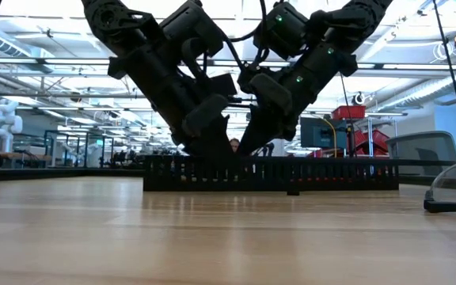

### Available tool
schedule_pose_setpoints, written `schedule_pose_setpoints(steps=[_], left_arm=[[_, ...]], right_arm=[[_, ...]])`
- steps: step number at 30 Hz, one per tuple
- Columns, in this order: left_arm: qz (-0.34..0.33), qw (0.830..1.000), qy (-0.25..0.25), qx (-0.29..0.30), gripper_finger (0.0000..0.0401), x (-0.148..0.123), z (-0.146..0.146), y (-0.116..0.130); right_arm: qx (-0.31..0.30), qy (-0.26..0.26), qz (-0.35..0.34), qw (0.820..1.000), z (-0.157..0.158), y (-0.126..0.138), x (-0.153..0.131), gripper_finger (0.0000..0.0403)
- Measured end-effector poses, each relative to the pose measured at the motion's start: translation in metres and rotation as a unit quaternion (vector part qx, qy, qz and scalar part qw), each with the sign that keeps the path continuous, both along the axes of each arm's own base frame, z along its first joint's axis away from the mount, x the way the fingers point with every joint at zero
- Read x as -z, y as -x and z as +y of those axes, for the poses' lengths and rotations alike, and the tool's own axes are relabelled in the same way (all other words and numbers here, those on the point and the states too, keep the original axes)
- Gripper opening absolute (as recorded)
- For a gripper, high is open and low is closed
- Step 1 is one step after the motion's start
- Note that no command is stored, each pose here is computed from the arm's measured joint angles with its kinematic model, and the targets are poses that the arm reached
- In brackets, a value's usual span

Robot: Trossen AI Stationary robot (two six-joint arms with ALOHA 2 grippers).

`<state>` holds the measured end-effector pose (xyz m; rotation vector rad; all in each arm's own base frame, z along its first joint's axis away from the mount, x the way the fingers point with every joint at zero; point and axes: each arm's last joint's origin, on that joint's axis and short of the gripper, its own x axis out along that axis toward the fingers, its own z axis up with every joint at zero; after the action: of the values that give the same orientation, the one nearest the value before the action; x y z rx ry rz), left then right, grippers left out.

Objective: Ziptie cables
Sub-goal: Close the black cable duct

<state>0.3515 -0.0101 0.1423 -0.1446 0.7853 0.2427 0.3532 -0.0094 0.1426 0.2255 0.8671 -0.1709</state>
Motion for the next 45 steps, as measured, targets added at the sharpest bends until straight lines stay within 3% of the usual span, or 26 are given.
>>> schedule_pose_setpoints(steps=[8,15,45], left_arm=[[0.055,0.998,0.018,0.021,0.0347,-0.008,-0.002,0.005],[0.096,0.993,0.07,0.005,0.035,-0.002,-0.007,0.013],[0.076,0.994,0.079,-0.008,0.035,-0.004,-0.006,0.01]], right_arm=[[-0.004,0.003,-0.005,1.0,0.0,-0.001,0.0,0.0],[-0.004,0.004,-0.02,1.0,0.0,-0.001,-0.007,0.0],[-0.009,0.027,-0.062,0.998,-0.008,0.009,-0.042,0.0]])
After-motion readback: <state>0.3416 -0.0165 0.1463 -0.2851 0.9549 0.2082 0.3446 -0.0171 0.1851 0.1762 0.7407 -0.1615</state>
